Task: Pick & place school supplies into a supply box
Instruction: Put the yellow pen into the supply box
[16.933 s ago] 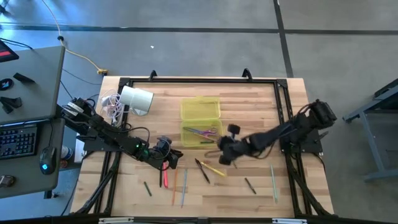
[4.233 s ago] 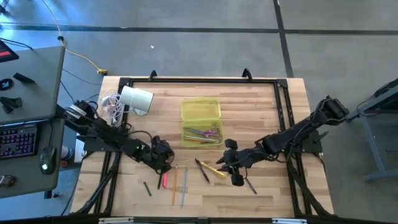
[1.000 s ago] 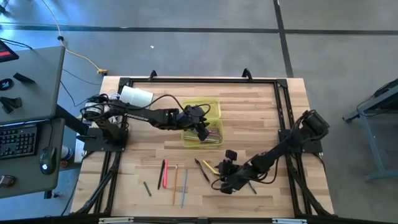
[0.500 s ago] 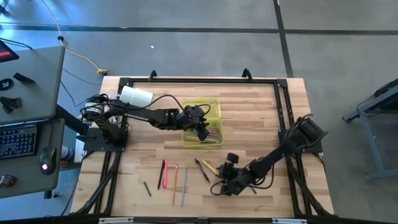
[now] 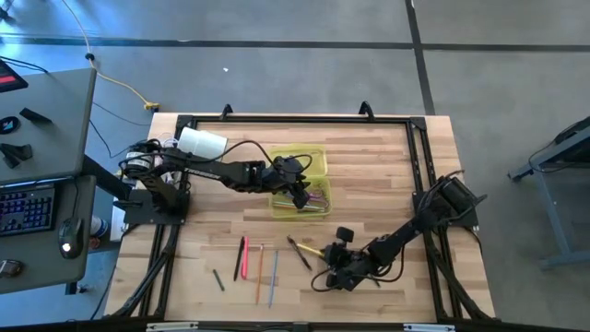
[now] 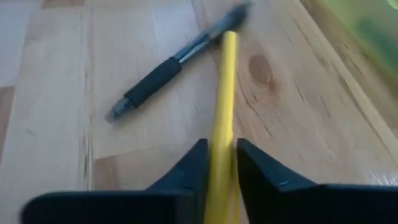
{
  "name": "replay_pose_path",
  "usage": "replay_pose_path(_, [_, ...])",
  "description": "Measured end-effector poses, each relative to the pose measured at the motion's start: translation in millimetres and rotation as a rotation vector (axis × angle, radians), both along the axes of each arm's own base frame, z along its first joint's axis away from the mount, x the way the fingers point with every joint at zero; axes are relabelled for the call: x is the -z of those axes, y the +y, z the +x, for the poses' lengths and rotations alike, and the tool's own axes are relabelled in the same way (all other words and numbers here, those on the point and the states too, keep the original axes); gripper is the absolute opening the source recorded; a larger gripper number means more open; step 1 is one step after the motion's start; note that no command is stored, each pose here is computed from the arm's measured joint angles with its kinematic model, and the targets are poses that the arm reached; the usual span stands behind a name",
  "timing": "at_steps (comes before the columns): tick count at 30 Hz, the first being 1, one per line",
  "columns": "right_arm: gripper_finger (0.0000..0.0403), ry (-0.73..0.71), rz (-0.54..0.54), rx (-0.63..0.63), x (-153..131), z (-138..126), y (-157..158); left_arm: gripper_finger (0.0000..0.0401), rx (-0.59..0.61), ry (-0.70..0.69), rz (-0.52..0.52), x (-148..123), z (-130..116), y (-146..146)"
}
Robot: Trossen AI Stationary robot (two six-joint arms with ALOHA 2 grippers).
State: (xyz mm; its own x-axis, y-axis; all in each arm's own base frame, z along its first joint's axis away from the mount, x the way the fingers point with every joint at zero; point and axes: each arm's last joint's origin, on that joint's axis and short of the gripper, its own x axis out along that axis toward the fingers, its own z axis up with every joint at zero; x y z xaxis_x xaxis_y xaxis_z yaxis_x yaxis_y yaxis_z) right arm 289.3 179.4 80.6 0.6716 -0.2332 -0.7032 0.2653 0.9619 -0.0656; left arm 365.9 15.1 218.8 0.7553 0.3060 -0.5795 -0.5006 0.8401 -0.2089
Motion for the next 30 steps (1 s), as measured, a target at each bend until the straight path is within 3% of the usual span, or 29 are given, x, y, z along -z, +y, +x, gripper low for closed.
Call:
replay_pose_path(2, [0.0027, 0.016, 0.007, -0.002, -1.8, 0.1, -2.2, 0.0161, 0.004, -0.003, -0.002, -1.4, -0.7, 0.0])
replay_pose_path(5, [0.0021, 0.011, 0.018, -0.012, -11.2, 0.8, -5.1, 0.0161, 0.025, -0.045, -0.016, -18.1, -7.1, -0.4])
replay_pose_path(11, [0.0044, -0.045, -0.084, -0.049, -60.7, 0.8, -25.8, 0.0161, 0.105, -0.116, 0.064, -92.2, -34.5, -1.7])
replay_pose_path(15, [0.0026, -0.098, -0.229, 0.025, -96.0, 8.5, -65.1, 0.0161, 0.163, -0.195, 0.059, -142.6, -56.0, -3.8])
replay_pose_path(18, [0.0013, -0.113, -0.214, 0.03, -111.2, 21.8, -105.5, 0.0161, 0.188, -0.222, 0.053, -161.3, -63.4, -4.8])
replay_pose_path(24, [0.001, -0.031, -0.049, 0.022, -84.6, 42.5, -164.7, 0.0161, 0.202, -0.192, 0.043, -163.0, -69.0, -5.3])
replay_pose_path(30, [0.0044, 0.038, -0.104, -0.036, -61.6, 49.8, -173.0, 0.0161, 0.198, -0.032, 0.02, -143.5, -69.3, -5.2])
